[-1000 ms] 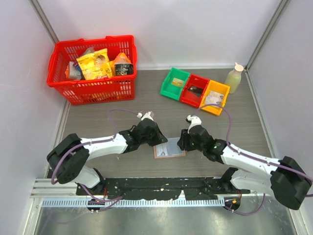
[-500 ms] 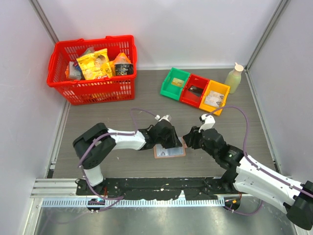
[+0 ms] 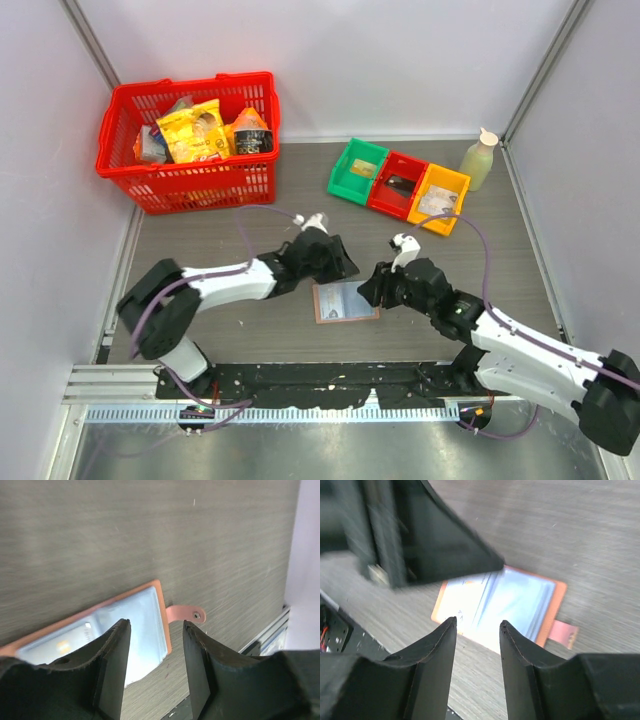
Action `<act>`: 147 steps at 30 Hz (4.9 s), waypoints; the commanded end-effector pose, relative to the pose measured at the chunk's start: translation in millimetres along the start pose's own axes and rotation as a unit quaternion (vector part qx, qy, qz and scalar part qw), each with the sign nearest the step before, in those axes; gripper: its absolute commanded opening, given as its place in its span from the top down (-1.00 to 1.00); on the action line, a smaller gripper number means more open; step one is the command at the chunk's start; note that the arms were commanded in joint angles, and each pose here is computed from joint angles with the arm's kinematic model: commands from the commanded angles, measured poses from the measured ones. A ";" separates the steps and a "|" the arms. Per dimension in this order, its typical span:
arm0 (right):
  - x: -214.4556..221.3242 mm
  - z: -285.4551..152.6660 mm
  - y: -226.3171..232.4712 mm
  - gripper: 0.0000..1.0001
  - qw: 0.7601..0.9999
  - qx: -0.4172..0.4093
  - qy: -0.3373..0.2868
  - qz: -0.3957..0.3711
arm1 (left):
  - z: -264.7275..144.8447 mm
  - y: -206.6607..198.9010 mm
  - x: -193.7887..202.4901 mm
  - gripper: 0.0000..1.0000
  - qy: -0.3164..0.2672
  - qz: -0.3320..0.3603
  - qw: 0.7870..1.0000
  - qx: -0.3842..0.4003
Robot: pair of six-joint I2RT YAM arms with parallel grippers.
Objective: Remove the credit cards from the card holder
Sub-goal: Remove the credit card from the card holder.
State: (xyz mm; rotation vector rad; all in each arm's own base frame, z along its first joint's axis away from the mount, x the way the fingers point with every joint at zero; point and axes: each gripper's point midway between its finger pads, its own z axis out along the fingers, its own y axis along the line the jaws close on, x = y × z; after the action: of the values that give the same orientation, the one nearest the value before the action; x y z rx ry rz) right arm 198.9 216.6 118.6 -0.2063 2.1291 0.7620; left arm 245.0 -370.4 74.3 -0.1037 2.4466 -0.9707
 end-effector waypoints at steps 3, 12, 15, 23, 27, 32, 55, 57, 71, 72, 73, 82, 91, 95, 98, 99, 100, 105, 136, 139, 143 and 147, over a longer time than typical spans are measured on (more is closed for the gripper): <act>5.9 17.0 41.6 0.11 0.994 -0.098 0.032 0.019 | -58.1 27.1 -57.2 -0.01 -0.101 0.010 0.994 -0.036; 19.8 50.6 45.7 0.38 0.984 -0.141 0.066 0.081 | -75.7 70.5 -12.0 0.00 -0.018 0.027 0.995 -0.094; 24.9 58.8 37.4 0.42 0.981 -0.144 0.070 0.106 | -70.5 73.6 2.1 0.01 0.003 0.036 0.994 -0.099; 51.0 65.7 10.4 0.46 0.969 -0.141 0.103 0.175 | -52.4 72.8 29.9 0.22 0.047 0.056 0.991 -0.113; 60.9 67.1 4.3 0.48 0.962 -0.146 0.114 0.199 | -46.3 81.4 36.3 0.41 0.053 0.052 0.989 -0.131; 68.0 67.2 -2.1 0.53 0.957 -0.146 0.121 0.220 | -44.4 95.6 44.8 0.62 0.059 0.039 0.986 -0.150; 64.7 75.0 14.8 0.59 0.942 -0.203 0.133 0.230 | -41.7 97.0 57.1 0.79 0.062 0.036 0.986 -0.153; 62.8 74.1 17.7 0.65 0.939 -0.214 0.129 0.236 | -41.1 96.6 59.1 0.80 0.064 0.037 0.985 -0.154; 65.2 64.4 10.3 0.99 0.937 -0.212 0.127 0.246 | -48.4 104.2 53.9 1.00 0.034 0.019 0.986 -0.161; 68.4 64.8 8.0 0.99 0.938 -0.206 0.134 0.246 | -49.8 100.6 51.6 0.98 0.029 0.018 0.988 -0.153; 69.7 65.3 7.6 0.99 0.938 -0.204 0.136 0.244 | -50.6 94.7 48.5 0.89 0.023 0.018 0.990 -0.141; 74.0 71.4 7.1 0.99 0.934 -0.206 0.148 0.253 | -57.7 41.6 25.6 0.48 -0.008 0.028 0.999 -0.044; 73.0 71.8 6.4 0.99 0.935 -0.202 0.147 0.253 | -38.3 75.8 36.3 0.81 0.003 0.020 0.994 -0.111; 73.3 72.3 5.9 0.98 0.935 -0.201 0.147 0.251 | -41.8 87.2 34.1 0.83 -0.004 0.027 0.990 -0.139; 69.5 73.0 8.2 0.88 0.935 -0.207 0.144 0.250 | -41.4 92.6 38.3 0.86 0.005 0.029 0.988 -0.149; 66.9 73.6 9.6 0.81 0.935 -0.209 0.142 0.249 | -40.6 93.5 40.9 0.87 0.009 0.026 0.989 -0.148; 64.7 75.0 10.3 0.77 0.935 -0.211 0.140 0.248 | -40.2 95.5 44.2 0.87 0.014 0.024 0.989 -0.147; 59.7 79.3 16.8 0.51 0.934 -0.217 0.142 0.244 | -36.9 98.1 51.6 0.88 0.022 0.011 0.990 -0.139; 42.9 62.5 -4.2 0.99 0.956 -0.162 0.145 0.196 | -43.7 126.0 56.0 1.00 0.021 0.010 0.980 -0.200; 51.9 57.5 -20.0 0.99 0.962 -0.125 0.159 0.184 | -45.1 125.6 54.0 1.00 0.016 0.012 0.980 -0.199; 41.7 48.2 -30.6 0.99 0.973 -0.088 0.157 0.147 | -45.9 121.7 50.6 1.00 0.012 0.013 0.982 -0.191; 26.6 38.4 -29.9 0.99 0.979 -0.074 0.151 0.112 | -48.1 104.5 41.9 0.93 0.001 0.026 0.987 -0.156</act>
State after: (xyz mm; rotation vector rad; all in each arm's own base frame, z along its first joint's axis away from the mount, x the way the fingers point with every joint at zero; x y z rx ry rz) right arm 213.1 230.3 56.4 -0.0855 2.4051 1.2182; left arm 202.4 -293.4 25.0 -0.2024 2.5583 -0.6602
